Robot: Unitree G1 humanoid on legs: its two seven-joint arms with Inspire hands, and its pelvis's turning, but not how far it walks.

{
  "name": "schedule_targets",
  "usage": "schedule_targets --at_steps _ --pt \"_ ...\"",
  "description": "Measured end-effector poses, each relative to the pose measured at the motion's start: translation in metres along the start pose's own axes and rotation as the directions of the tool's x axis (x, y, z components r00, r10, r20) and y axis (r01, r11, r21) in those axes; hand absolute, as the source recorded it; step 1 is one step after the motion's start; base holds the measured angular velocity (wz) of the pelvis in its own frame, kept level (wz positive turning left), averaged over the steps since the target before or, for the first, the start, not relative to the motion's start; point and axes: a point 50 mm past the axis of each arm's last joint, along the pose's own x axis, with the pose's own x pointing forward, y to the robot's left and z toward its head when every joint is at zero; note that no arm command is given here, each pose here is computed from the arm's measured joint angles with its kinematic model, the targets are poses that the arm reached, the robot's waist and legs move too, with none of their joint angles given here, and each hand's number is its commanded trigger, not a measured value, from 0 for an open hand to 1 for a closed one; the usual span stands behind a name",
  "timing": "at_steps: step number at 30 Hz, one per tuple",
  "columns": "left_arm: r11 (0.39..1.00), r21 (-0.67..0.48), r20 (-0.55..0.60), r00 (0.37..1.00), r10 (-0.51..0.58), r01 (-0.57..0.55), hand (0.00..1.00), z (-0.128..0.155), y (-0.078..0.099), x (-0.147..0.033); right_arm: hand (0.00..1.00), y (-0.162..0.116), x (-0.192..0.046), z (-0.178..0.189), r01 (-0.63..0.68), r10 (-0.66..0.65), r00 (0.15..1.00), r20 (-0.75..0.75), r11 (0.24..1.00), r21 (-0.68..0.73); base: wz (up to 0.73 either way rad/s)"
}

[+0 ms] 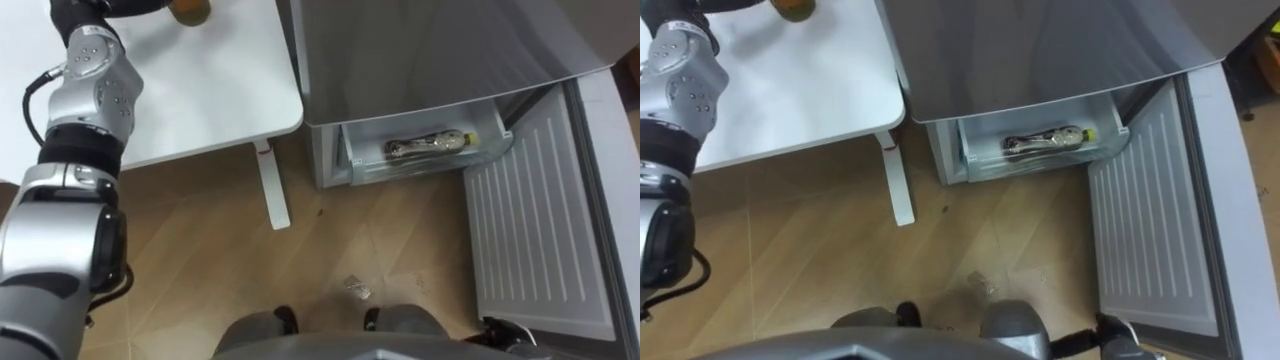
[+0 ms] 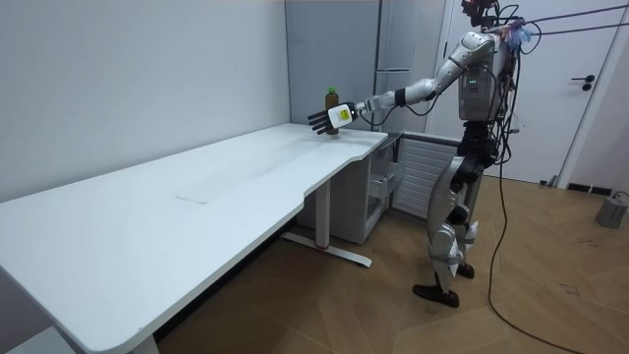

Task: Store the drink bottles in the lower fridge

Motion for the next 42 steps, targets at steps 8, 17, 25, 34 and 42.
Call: schedule_targets --at_steps 8,17,25,34,42 --pt "0.999 -0.039 -0.004 1.000 -0.025 0.024 0.00 0.001 -0.001 0.000 0.00 -0.004 0.000 0.005 0.005 -0.006 1.000 0.028 1.000 0.024 0.00" --pt "0.997 -0.061 0.071 0.996 -0.053 0.057 0.00 0.016 -0.006 -0.002 0.00 -0.007 0.000 0.003 0.011 -0.013 1.000 0.026 0.998 0.057 0.00" --pt "0.993 -0.057 0.133 0.986 -0.097 0.106 0.00 0.032 -0.010 -0.005 0.00 -0.011 0.000 0.006 0.006 -0.010 0.999 0.037 0.994 0.107 0.00" --pt "0.988 -0.055 0.130 0.982 -0.135 0.143 0.00 0.030 -0.015 -0.006 0.00 -0.018 -0.001 0.000 0.020 -0.022 1.000 0.022 0.994 0.107 0.00" --pt "0.986 -0.027 0.091 0.983 -0.162 0.165 0.00 0.020 -0.013 -0.004 0.00 -0.020 -0.001 -0.002 0.016 -0.017 1.000 0.016 0.995 0.098 -0.02"
